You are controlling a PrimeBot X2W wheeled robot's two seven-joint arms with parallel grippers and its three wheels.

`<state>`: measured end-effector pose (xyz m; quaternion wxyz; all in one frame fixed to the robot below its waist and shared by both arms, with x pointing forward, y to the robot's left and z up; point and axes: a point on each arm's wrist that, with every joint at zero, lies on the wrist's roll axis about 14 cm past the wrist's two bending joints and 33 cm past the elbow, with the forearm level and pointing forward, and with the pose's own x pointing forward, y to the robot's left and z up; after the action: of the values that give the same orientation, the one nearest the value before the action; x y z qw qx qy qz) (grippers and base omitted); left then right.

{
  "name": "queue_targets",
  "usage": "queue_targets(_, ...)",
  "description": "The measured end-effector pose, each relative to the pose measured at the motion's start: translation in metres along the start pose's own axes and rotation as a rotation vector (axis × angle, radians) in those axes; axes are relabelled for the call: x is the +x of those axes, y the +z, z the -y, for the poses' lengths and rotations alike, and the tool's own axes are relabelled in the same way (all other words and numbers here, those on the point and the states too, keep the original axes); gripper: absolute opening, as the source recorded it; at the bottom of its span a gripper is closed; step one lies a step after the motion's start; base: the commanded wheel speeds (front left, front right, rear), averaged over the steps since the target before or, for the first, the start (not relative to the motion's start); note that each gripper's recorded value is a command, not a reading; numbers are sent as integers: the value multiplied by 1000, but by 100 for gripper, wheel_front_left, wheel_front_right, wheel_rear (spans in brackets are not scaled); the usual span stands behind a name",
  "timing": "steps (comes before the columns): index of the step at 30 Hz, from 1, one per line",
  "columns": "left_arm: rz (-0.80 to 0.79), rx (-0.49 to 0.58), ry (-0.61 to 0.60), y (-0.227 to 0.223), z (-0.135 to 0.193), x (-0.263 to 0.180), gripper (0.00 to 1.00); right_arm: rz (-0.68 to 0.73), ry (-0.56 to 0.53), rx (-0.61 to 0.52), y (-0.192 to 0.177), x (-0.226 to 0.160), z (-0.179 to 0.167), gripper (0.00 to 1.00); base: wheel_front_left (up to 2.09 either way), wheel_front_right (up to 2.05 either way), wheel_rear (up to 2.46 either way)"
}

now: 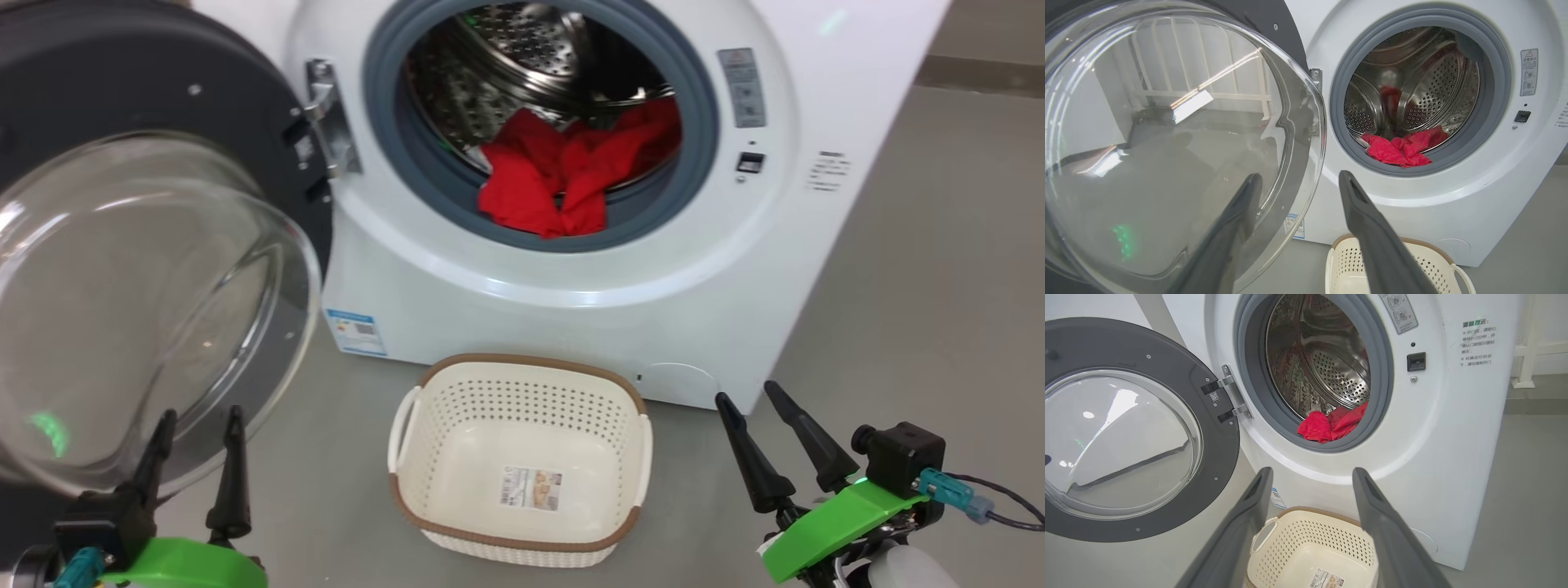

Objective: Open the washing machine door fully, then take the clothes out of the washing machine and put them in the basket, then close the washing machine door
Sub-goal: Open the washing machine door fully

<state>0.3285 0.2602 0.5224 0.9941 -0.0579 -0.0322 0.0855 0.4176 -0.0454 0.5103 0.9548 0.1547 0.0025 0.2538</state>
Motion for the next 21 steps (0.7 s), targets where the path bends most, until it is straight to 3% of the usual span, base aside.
queue_targets(13,-12,-49,-109,-15,49,19,100,49,-143,-57,22,-36,46,100,0,0,0)
queue_targets(21,-46,-130,-149,-27,71,22,100,75,-211,-81,33,-57,65,100,0,0,0)
